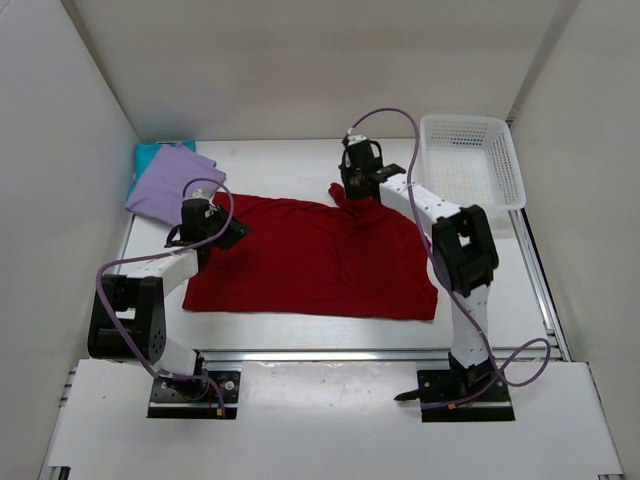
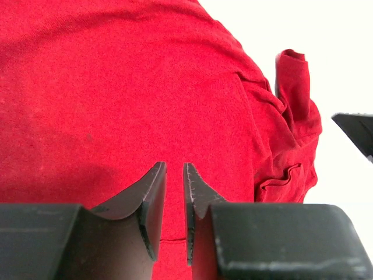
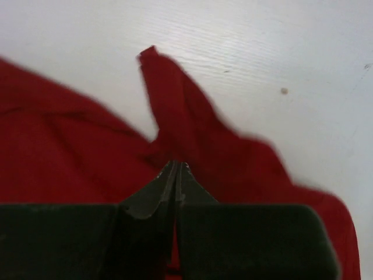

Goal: Fold and stack the t-shirts
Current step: Grap the side of the flattened tshirt furthest away from the robot with both arms

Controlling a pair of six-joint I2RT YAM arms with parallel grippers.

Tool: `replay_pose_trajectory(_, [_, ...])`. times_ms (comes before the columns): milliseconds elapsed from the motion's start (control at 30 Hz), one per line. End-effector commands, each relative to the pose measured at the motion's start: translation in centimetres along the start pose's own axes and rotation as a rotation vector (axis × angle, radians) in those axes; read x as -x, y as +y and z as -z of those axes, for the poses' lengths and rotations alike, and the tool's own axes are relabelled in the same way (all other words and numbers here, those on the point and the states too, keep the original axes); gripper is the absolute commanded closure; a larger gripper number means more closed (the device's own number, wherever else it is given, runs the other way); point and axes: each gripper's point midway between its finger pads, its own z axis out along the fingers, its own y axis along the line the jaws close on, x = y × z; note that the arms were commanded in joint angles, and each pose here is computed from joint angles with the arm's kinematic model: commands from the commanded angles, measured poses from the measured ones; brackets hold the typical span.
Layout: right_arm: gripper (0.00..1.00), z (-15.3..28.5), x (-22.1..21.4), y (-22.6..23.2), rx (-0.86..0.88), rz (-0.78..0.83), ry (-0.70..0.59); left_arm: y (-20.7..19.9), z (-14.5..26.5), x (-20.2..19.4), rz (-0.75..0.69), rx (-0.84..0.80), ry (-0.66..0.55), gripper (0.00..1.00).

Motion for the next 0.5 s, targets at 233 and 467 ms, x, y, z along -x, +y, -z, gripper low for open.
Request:
replay_pose_trajectory(233, [0.78, 6.3, -5.5, 8.6, 0.045, 0.176, -0.091, -1.9, 1.0, 2.5, 0.002, -0.069, -0.059, 0.71])
replay_pose_trajectory(467, [0.68, 3.4, 0.9, 1.6, 0.139, -0.018, -0.111, -2.6, 1.0, 1.9, -0.002, -0.081, -0.045, 0.70])
